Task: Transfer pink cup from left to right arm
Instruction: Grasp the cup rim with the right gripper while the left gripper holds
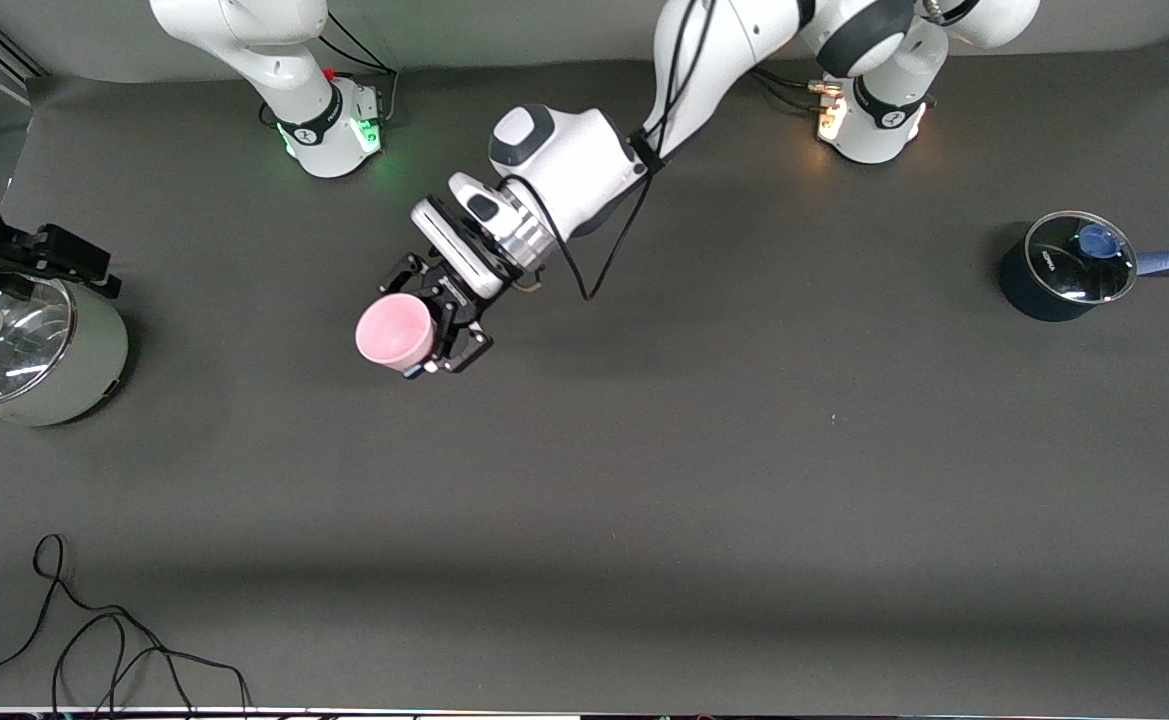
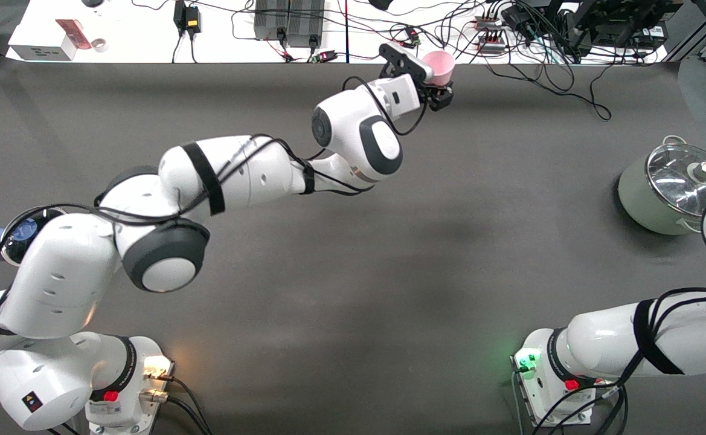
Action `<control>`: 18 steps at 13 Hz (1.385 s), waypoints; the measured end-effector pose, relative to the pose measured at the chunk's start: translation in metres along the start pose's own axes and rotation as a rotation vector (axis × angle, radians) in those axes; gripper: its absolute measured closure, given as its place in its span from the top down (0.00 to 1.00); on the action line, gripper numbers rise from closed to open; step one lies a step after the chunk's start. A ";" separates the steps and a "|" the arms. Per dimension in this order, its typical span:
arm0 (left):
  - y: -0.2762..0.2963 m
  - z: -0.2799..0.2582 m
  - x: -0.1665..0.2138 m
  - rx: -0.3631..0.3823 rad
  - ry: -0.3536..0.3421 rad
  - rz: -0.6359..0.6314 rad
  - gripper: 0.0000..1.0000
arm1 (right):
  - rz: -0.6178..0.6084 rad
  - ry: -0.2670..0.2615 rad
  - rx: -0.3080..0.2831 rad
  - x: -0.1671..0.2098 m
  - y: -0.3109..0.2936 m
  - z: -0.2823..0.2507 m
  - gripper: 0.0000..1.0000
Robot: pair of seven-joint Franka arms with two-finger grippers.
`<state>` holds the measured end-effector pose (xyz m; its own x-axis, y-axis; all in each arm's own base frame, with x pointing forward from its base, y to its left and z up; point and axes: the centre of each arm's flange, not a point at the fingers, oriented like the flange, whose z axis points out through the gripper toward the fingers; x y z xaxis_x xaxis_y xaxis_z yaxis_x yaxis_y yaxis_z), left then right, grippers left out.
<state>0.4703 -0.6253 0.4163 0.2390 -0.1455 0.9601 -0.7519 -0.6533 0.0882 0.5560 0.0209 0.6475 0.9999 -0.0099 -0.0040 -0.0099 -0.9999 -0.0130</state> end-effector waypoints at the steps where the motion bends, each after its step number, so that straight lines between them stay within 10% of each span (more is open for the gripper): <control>1: 0.007 0.000 0.000 -0.002 0.003 0.012 0.67 | 0.000 0.010 0.002 0.001 -0.014 -0.001 1.00; 18: -0.007 0.002 -0.001 0.026 0.002 0.038 0.67 | 0.309 0.003 0.068 0.007 -0.223 0.050 1.00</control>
<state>0.4767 -0.6218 0.4137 0.2092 -0.1687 0.9632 -0.7442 -0.6665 0.0449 0.5653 0.2442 0.6007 0.9495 -0.3132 -0.0154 -0.3135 -0.9463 -0.0785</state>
